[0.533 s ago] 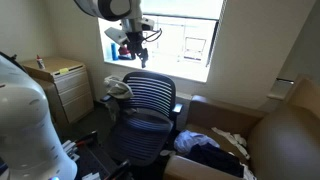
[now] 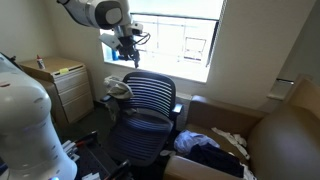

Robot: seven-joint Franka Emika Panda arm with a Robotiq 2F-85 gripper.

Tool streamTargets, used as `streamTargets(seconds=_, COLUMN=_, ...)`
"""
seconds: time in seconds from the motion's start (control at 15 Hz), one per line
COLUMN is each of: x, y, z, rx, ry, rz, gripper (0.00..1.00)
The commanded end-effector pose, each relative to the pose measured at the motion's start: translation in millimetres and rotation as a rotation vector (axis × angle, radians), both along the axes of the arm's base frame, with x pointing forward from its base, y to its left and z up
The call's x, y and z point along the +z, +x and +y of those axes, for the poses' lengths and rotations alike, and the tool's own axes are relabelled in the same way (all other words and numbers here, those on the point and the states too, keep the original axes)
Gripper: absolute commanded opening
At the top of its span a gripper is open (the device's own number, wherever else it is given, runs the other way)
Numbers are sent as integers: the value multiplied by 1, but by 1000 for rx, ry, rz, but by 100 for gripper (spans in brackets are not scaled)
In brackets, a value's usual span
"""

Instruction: Pick up the brown clothing from the armrest and put it on the seat of the black chair

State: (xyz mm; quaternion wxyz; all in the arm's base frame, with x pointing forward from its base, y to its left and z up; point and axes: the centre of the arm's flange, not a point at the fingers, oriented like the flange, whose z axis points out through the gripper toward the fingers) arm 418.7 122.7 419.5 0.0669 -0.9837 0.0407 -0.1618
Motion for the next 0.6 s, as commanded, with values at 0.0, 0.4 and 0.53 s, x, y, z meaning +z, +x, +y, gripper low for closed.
streamTargets(seconds=0.0, x=-7, y=1, z=6, rx=3, ry=0, rz=15, gripper=100)
streamTargets(seconds=0.4, x=-16, y=14, z=-39, rx=-110, ry=-10, rz=37, gripper=100)
streamTargets(seconds=0.53, x=-63, y=23, z=-65, rx=-150, ry=57, rz=158, gripper=100)
